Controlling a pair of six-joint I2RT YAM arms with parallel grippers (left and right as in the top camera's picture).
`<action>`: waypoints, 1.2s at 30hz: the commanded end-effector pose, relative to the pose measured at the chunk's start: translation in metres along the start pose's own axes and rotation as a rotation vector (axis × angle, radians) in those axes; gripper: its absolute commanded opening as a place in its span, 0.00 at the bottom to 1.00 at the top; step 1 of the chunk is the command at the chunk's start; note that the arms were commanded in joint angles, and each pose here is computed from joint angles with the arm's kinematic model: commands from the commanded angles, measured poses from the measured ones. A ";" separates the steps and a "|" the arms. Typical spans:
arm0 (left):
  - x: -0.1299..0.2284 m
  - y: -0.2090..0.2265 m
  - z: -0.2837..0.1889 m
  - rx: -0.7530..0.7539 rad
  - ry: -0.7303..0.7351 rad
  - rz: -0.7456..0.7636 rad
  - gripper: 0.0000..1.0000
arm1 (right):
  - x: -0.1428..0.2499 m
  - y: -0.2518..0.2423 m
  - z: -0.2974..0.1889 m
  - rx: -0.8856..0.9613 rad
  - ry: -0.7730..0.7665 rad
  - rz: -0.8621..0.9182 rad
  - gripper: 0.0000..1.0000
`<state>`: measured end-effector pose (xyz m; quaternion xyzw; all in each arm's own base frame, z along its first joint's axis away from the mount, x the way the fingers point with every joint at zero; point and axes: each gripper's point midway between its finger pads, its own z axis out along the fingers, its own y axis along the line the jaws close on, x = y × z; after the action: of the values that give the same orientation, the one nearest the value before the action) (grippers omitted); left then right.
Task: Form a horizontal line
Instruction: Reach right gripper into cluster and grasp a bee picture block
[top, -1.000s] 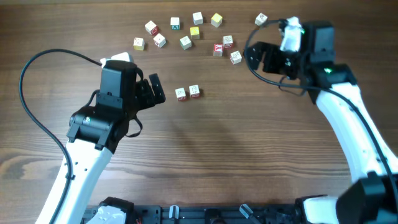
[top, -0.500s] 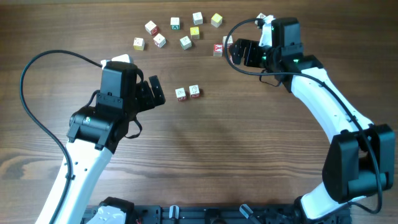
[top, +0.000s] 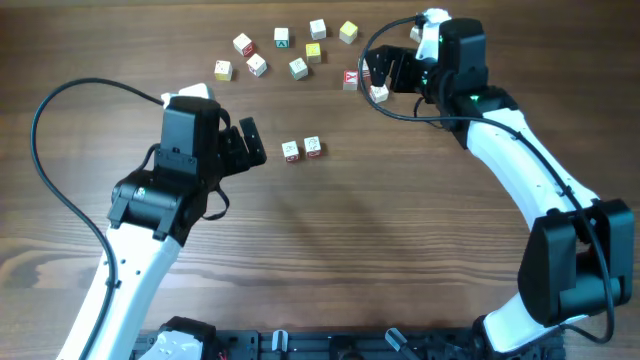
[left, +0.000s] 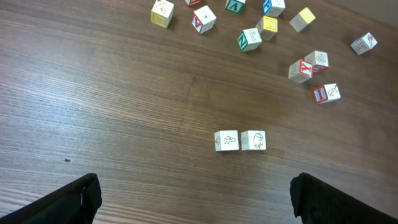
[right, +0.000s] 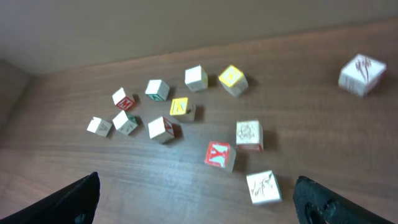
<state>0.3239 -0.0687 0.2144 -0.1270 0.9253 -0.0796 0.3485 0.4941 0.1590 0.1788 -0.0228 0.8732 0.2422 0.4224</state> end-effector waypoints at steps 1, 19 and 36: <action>-0.001 0.001 0.010 -0.018 0.018 0.002 1.00 | 0.011 -0.009 0.019 0.019 0.026 -0.107 1.00; 0.028 0.009 0.069 -0.104 0.178 0.024 1.00 | 0.076 -0.065 0.087 0.159 0.135 -0.314 1.00; 0.029 0.009 0.071 -0.107 0.185 0.025 1.00 | 0.112 -0.062 0.127 0.254 0.126 -0.439 0.78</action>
<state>0.3438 -0.0743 0.1376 -0.1242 0.9594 -0.0376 0.2504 0.5232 0.1891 0.0093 -0.1855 0.8913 0.0572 0.4097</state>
